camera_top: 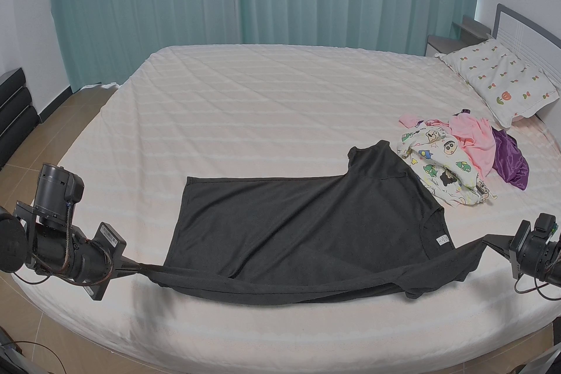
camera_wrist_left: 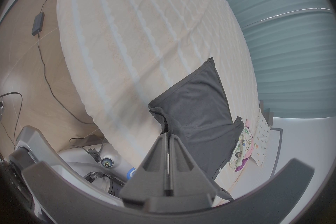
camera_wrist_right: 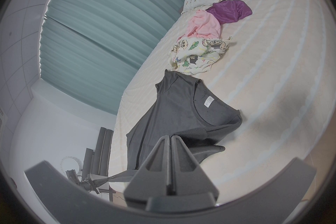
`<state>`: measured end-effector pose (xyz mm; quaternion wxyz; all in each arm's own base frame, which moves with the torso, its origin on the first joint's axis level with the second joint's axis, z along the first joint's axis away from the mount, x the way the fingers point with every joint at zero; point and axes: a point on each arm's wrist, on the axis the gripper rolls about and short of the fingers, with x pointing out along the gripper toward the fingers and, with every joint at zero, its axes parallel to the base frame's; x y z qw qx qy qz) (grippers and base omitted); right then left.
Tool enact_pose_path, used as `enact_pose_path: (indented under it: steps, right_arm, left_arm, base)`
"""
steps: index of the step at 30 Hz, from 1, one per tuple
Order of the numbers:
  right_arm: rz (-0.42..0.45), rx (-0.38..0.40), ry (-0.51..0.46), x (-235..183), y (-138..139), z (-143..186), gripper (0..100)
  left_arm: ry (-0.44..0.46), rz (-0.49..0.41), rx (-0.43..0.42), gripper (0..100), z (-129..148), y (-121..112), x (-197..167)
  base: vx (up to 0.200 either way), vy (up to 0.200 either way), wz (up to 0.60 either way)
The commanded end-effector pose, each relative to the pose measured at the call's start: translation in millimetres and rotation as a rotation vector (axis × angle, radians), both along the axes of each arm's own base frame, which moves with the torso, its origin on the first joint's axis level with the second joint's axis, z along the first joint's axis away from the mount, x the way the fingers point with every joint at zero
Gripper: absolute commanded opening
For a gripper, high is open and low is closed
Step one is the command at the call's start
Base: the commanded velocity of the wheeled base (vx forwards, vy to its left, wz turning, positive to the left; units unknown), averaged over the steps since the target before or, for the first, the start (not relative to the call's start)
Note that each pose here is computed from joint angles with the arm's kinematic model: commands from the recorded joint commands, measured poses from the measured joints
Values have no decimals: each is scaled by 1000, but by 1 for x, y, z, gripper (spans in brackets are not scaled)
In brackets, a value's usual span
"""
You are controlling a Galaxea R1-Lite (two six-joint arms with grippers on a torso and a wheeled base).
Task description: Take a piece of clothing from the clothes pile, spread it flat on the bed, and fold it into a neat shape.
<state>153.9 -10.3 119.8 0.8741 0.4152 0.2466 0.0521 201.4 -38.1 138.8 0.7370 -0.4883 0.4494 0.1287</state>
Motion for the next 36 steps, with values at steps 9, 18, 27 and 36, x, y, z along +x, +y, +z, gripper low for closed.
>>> enact_pose_path:
  steps: [9, 18, 27, 36]
  right_arm:
    - [-2, 3, 34, 15, -2, -4, 0]
    - [-1, 4, 75, 38, -5, -10, 0]
    - [5, -12, 113, 67, -9, -18, 0]
    - [6, -16, 119, 88, -12, -22, 0]
  left_arm:
    - [10, 4, 4, 0, -3, -5, 33]
    - [48, 10, 18, 0, -16, -11, 67]
    - [31, 16, 18, 0, -16, -15, 93]
    - [17, 61, 44, 0, -17, -13, 107]
  base:
    - [0, 0, 0]
    - [0, 0, 0]
    - [0, 0, 0]
    - [0, 0, 0]
